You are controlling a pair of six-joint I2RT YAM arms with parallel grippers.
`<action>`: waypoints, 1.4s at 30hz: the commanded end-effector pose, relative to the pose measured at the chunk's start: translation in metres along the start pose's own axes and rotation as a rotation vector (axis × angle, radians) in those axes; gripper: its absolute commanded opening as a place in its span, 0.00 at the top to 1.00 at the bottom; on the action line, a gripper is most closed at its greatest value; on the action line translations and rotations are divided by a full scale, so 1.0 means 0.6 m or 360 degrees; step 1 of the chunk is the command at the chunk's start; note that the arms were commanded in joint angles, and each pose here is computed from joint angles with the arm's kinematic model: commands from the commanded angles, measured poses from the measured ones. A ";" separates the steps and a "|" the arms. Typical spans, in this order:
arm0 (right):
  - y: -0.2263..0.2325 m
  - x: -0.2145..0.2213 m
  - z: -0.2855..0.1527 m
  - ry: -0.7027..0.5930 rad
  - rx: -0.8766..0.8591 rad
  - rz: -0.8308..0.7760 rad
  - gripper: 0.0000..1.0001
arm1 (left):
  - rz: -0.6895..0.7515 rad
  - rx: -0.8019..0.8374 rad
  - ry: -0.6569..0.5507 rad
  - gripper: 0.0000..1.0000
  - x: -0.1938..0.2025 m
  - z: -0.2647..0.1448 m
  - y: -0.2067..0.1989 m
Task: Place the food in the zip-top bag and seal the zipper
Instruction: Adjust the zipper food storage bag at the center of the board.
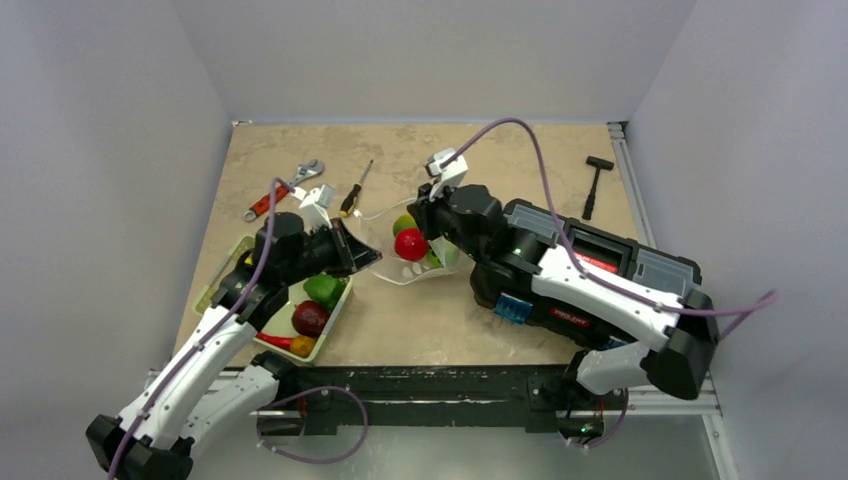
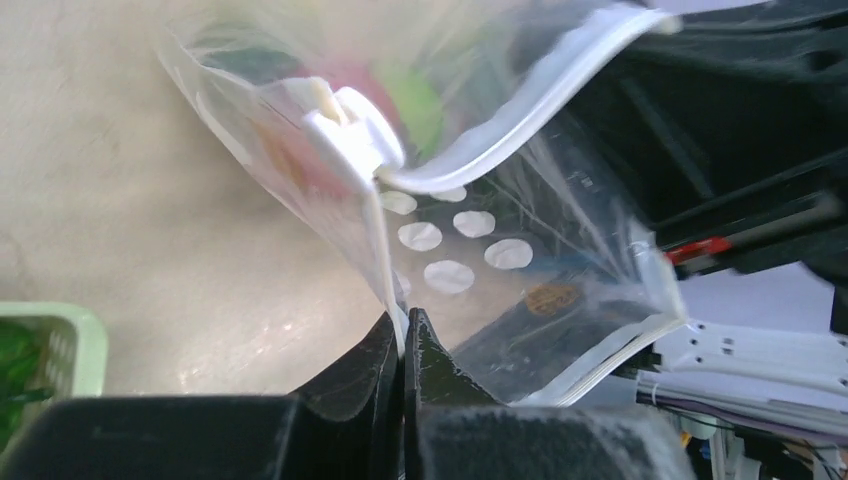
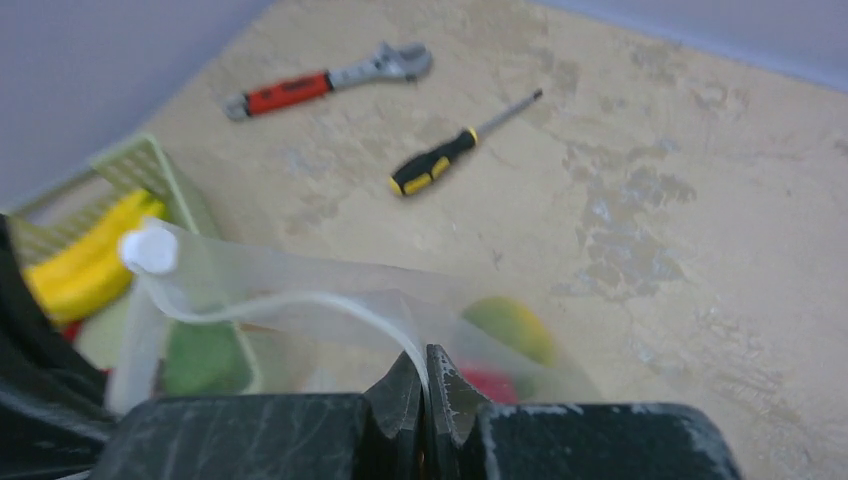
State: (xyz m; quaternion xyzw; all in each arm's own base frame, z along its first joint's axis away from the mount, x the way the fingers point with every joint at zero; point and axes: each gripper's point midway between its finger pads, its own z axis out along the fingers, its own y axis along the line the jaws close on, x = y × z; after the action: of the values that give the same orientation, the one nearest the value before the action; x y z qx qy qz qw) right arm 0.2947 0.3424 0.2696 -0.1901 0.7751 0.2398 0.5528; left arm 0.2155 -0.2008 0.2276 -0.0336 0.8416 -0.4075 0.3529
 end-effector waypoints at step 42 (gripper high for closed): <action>-0.022 0.075 0.039 0.0198 0.0130 -0.0081 1.00 | 0.0006 -0.0100 -0.0003 1.00 -0.032 0.032 0.035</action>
State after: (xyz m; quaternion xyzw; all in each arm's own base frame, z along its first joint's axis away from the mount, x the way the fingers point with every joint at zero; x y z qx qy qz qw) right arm 0.2869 0.3396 0.2875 -0.1926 0.7681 0.2524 0.5560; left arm 0.2324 -0.1933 0.2459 -0.0208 0.8359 -0.3925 0.3832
